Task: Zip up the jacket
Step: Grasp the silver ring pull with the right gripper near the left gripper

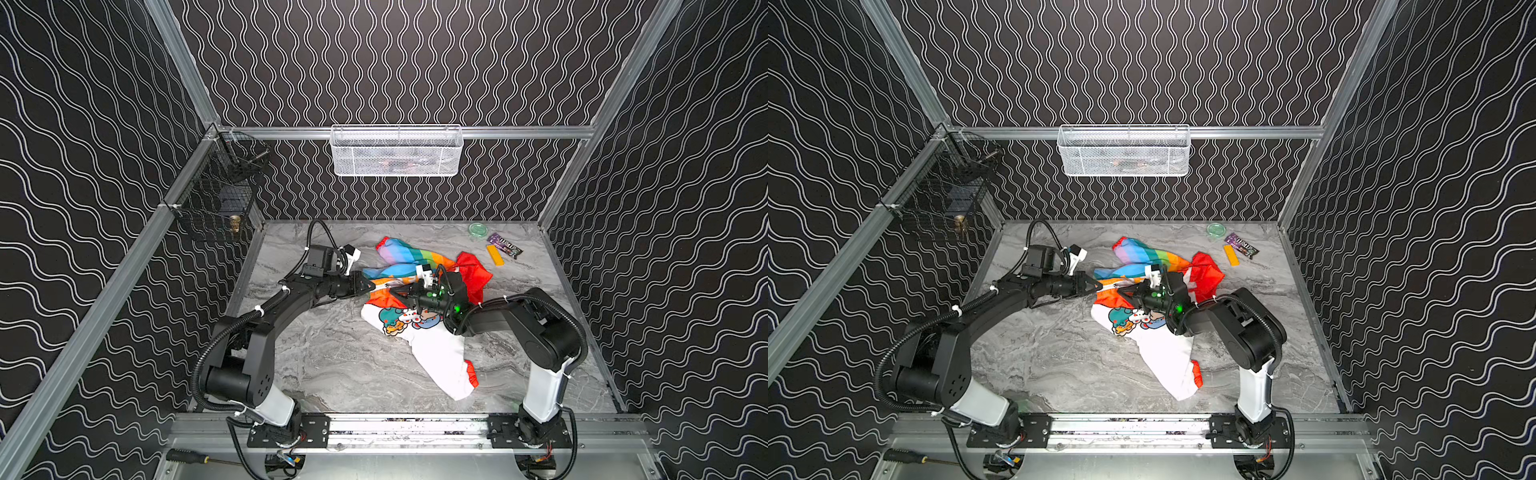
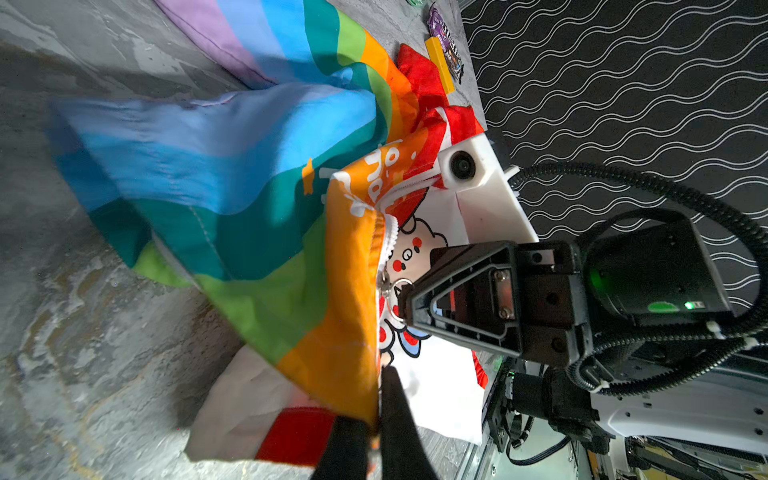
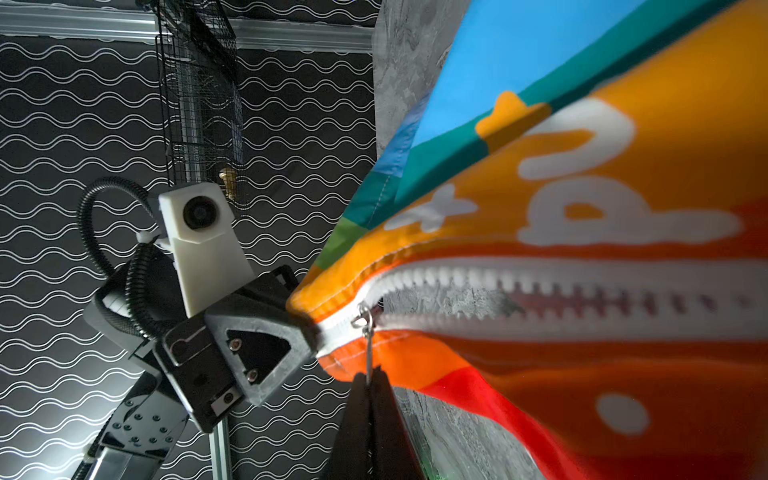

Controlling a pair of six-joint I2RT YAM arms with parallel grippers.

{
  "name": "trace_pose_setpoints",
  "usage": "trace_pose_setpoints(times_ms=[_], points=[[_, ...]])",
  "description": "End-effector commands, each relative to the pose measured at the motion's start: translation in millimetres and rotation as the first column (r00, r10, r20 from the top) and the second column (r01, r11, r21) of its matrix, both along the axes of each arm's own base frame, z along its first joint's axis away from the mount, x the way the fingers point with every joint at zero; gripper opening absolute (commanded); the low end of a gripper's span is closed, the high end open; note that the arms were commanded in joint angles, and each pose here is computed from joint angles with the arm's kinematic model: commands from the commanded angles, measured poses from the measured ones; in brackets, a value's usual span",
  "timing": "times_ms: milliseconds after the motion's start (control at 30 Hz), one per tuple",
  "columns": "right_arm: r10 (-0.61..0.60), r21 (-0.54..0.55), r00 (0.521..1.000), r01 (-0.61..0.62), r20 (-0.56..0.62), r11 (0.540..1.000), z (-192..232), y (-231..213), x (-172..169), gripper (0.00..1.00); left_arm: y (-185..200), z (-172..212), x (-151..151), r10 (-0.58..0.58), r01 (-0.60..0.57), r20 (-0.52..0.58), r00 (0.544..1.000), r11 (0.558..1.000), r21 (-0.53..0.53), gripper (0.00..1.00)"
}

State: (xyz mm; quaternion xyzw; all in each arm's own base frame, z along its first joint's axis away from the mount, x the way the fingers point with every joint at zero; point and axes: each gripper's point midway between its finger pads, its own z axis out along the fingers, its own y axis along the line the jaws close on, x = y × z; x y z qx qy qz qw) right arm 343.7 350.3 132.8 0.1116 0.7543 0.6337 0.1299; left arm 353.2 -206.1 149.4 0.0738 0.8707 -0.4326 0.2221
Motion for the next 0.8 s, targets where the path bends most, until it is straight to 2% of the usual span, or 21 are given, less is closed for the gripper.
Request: trace_pose_setpoints(times_ms=[0, 400, 767], points=[[-0.007, -0.016, 0.999, 0.008, 0.048, 1.000, 11, -4, 2, 0.00, -1, 8, 1, -0.016, 0.016, 0.039, 0.999, 1.000, -0.002, 0.00], [0.003, -0.179, 0.999, 0.004, 0.042, 0.984, 0, -9, 8, 0.00, 1, 7, 0, -0.004, 0.004, 0.044, 0.999, 1.000, -0.001, 0.00], [-0.014, -0.364, 0.998, 0.035, 0.060, 0.931, -6, -23, 14, 0.00, 2, 10, 1, 0.013, -0.013, 0.055, 0.998, 1.000, 0.002, 0.00]])
